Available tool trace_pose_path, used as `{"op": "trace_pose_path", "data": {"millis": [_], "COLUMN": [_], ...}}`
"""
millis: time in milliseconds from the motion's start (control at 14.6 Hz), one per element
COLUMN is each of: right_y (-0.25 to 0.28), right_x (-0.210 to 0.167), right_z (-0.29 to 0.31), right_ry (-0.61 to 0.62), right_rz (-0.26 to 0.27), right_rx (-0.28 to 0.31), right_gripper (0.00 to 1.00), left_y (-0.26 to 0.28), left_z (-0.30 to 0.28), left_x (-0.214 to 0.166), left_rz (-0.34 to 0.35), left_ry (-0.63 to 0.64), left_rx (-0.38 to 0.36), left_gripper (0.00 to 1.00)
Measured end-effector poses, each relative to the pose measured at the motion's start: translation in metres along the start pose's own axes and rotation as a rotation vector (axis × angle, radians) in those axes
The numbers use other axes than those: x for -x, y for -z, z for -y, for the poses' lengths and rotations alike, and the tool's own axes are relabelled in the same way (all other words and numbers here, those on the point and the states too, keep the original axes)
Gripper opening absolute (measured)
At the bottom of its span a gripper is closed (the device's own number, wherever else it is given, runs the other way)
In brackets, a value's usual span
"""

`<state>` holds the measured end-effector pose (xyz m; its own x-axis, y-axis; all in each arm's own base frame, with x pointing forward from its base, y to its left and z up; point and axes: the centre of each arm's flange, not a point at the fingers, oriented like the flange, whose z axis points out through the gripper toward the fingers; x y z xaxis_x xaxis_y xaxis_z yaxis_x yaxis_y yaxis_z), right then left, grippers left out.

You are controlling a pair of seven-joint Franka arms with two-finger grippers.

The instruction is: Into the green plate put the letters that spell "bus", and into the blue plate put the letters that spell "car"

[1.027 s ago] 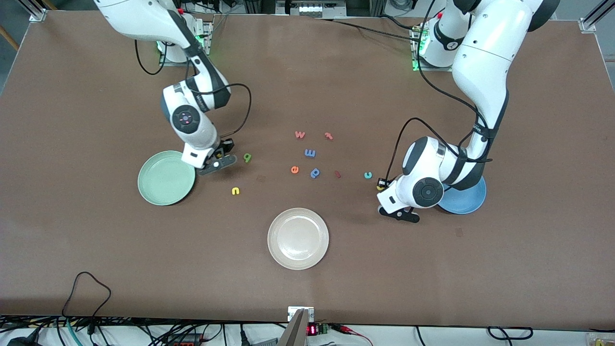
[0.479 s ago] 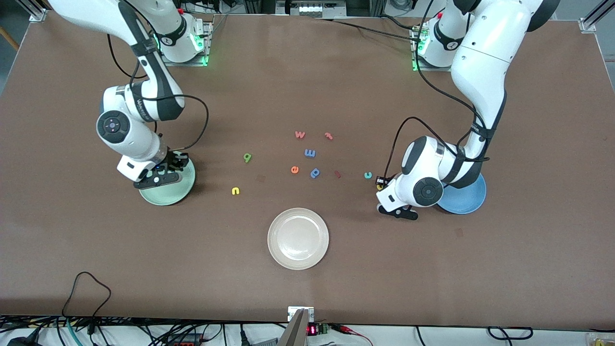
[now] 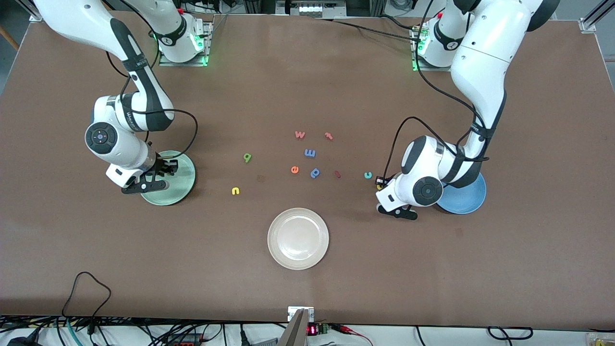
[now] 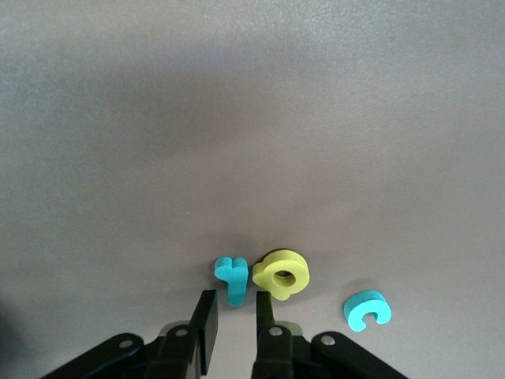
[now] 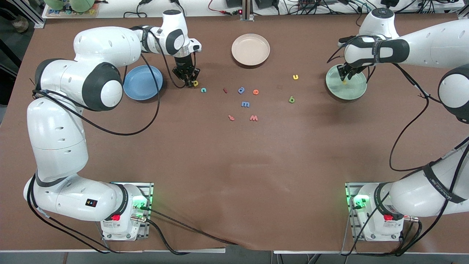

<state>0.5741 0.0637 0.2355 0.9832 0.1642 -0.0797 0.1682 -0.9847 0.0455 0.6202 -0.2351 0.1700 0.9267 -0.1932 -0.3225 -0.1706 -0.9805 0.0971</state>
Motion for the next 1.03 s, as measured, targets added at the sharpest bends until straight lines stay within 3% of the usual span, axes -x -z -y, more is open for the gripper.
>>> {"op": "trace_pose_path", "data": {"millis": [411, 616, 890, 1027], "right_y": [0.033, 0.053, 0.048, 0.043], "right_x": [-0.021, -0.036, -0.043, -0.048], "right_z": [0.019, 0.058, 0.111, 0.145], "right_ry": [0.015, -0.017, -0.051, -0.067], "right_rz": [-0.075, -0.123, -0.125, -0.124], "right_rx": [-0.001, -0.006, -0.012, -0.015], "right_gripper": [1.0, 0.97, 0.55, 0.5], "left_y": [-0.003, -0.003, -0.002, 0.0], "left_z": [0.001, 0.002, 0.004, 0.011], "left_x": [-0.001, -0.001, -0.002, -0.003], "left_rz": [-0.009, -0.011, -0.015, -0.021], "left_ry": [0.002, 0.002, 0.005, 0.015], "left_rx": [0.001, 0.001, 0.002, 0.005], "left_gripper": [0.23, 0.21, 0.11, 0.1]}}
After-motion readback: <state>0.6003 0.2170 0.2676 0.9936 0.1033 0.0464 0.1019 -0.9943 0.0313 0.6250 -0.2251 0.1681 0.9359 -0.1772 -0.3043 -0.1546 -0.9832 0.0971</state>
